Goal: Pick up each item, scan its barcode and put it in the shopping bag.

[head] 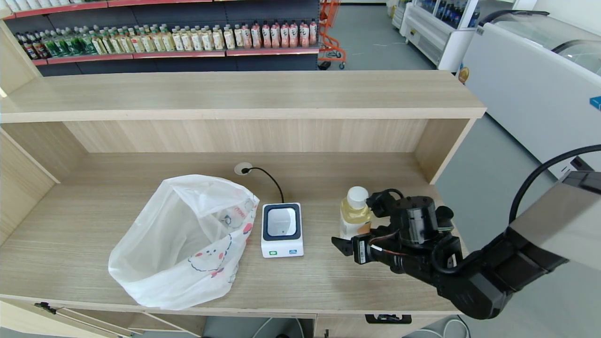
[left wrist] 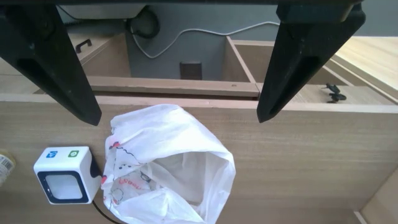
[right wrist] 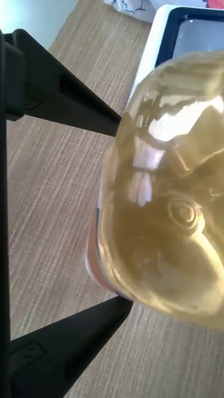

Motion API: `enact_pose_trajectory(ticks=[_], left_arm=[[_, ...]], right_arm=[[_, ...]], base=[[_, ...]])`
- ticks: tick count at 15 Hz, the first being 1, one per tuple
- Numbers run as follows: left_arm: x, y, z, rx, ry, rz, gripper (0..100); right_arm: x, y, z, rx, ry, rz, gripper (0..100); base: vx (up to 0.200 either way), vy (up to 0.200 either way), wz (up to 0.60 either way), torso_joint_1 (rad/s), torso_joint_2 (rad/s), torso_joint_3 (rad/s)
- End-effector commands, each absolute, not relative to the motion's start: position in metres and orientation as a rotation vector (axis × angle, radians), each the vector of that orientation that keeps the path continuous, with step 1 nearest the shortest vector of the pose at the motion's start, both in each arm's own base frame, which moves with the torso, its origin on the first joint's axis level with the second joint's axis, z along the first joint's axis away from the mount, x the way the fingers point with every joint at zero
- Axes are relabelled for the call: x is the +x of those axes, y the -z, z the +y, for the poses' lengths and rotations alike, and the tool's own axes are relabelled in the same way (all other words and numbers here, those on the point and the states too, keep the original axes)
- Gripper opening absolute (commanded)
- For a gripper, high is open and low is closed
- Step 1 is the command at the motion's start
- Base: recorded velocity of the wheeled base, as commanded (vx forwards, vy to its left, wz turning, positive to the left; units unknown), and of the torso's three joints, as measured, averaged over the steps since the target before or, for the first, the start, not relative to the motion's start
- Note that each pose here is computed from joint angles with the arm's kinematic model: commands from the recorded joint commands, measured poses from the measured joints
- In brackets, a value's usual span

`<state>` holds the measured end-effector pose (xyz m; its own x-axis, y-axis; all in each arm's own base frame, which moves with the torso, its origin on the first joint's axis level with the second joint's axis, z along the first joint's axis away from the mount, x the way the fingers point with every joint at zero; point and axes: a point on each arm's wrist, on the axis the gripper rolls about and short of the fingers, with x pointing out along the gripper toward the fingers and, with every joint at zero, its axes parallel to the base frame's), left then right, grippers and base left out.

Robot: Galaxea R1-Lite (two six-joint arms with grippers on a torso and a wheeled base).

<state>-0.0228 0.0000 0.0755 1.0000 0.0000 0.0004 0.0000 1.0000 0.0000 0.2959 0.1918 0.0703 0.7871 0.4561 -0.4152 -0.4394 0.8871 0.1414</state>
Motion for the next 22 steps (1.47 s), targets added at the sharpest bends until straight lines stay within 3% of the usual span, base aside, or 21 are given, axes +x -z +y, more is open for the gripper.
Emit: enact_pose_trajectory(ticks=[1, 9, 22], left_arm=[[-0.023, -0.076, 0.000, 0.000, 0.000, -0.002, 100], [-0.023, -0.075, 0.000, 0.000, 0.000, 0.000, 100], [-0.023, -0.076, 0.000, 0.000, 0.000, -0.002, 100]], right_arm=[[0.300, -0.063, 0.198, 0.033, -0.488, 0.465, 100], [0.322, -0.079, 0.206, 0.053, -0.423, 0.347, 100], [0.327, -0.072, 0.212, 0.033, -0.465, 0.281, 100]], base=[[0.000, 0.000, 0.00, 0.000, 0.00, 0.000], [0.000, 0.000, 0.00, 0.000, 0.00, 0.000], [0.000, 0.000, 0.00, 0.000, 0.00, 0.000]])
